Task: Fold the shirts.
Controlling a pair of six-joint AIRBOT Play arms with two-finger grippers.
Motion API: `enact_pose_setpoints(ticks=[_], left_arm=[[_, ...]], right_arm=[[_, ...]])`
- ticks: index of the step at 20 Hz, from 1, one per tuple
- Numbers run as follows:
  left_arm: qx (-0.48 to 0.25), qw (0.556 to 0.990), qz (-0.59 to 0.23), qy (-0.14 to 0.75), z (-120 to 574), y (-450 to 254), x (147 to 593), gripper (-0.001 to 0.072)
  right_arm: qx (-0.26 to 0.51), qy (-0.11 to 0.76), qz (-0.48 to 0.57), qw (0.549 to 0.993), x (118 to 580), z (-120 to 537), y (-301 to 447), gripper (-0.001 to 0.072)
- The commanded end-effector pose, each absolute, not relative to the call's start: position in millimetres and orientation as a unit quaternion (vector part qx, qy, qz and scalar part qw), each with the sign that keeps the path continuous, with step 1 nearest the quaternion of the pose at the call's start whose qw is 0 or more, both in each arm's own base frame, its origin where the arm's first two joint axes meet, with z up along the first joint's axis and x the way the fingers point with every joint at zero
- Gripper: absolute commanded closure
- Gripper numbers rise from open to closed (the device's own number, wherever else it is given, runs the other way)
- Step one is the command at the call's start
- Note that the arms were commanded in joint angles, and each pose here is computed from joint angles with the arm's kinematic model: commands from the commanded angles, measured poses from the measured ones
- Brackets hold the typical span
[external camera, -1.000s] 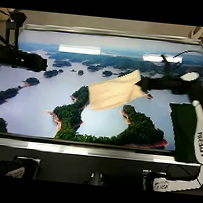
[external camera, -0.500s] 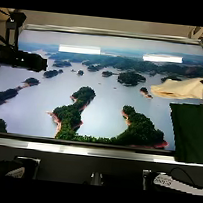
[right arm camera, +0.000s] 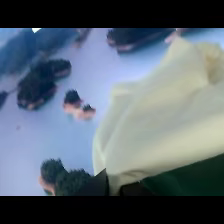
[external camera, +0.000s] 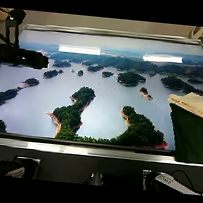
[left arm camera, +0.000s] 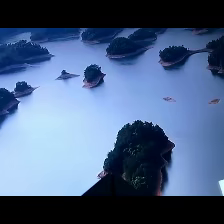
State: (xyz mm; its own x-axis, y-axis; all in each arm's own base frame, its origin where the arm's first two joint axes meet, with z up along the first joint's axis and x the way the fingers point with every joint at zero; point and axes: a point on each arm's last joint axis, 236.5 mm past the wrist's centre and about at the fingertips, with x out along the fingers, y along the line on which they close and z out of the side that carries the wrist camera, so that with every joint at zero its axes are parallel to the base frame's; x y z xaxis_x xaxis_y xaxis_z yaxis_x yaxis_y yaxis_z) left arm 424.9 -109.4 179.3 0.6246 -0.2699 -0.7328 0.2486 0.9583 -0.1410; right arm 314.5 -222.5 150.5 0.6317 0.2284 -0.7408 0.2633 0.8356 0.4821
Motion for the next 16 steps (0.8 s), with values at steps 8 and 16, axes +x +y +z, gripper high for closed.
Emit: enact_pose_setpoints(ticks=[8, 16], left_arm=[[-0.010, 0.903, -0.181, 0.390, 172, -150, 434, 0.0683], [-0.014, 0.901, -0.187, 0.390, 173, -155, 432, 0.0683]], right_arm=[[0.258, 0.676, -0.153, 0.673, 154, 51, -223, 0.0695], [0.225, 0.645, -0.175, 0.709, 166, -2, -238, 0.0035]])
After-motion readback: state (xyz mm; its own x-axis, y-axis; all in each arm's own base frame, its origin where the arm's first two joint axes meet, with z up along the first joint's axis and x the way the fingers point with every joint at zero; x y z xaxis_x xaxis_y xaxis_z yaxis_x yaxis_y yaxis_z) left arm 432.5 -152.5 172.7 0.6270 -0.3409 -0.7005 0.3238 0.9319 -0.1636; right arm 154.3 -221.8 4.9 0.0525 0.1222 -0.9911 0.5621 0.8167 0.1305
